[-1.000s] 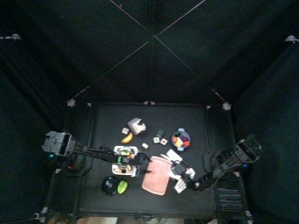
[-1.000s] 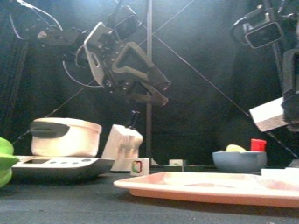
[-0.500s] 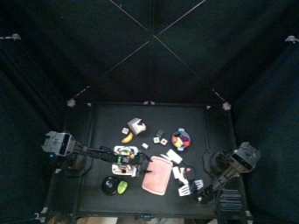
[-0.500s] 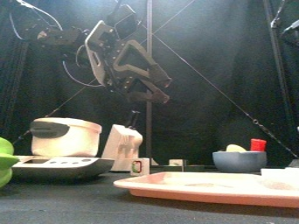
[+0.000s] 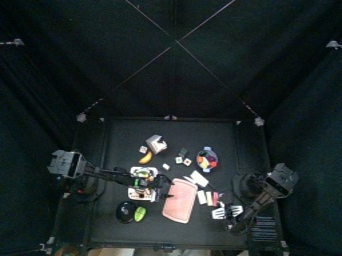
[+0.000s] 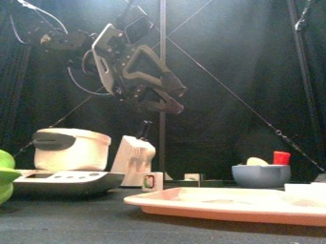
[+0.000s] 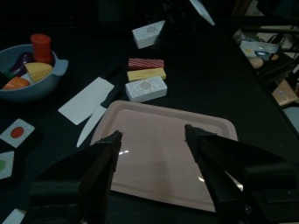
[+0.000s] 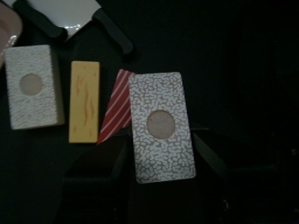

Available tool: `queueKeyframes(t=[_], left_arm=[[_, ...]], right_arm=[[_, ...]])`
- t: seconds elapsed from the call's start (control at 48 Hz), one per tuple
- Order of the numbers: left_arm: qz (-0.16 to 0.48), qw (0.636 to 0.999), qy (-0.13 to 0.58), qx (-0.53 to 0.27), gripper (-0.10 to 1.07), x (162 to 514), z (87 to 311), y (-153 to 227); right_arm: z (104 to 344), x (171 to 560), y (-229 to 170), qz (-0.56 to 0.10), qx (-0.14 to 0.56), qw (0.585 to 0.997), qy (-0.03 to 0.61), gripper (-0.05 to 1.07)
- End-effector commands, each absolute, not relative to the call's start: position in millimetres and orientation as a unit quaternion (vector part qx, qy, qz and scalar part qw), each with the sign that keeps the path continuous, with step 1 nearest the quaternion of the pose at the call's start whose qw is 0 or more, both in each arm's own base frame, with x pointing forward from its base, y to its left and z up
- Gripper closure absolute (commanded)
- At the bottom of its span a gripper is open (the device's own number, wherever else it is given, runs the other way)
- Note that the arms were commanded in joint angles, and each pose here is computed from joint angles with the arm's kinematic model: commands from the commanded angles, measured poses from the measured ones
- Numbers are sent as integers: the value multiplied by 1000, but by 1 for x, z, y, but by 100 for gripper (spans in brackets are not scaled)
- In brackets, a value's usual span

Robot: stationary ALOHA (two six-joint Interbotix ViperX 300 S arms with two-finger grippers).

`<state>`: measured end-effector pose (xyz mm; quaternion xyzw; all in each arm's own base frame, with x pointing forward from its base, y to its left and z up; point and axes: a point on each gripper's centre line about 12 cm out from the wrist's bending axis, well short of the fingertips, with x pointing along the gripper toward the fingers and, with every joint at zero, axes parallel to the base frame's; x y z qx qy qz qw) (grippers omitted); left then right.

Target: Place rice to right of salmon

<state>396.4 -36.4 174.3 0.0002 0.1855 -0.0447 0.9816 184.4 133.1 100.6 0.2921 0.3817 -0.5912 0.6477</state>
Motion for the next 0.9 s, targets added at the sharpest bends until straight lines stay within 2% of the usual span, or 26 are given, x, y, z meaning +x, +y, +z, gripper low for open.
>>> queueKeyframes(t=[0.0, 0.25, 0.604, 0.875], left_arm=[[-43, 986, 164, -1, 4, 398, 188, -35], [-43, 985, 165, -2, 4, 398, 187, -35], [-43, 985, 165, -2, 4, 397, 188, -35], [-43, 985, 164, -2, 4, 398, 188, -35]], right_arm=[[97, 187, 129, -580, 315, 645, 385, 52], [88, 187, 124, -569, 328, 644, 393, 50], [92, 192, 129, -562, 336, 645, 393, 33], [94, 192, 131, -556, 336, 651, 393, 30]])
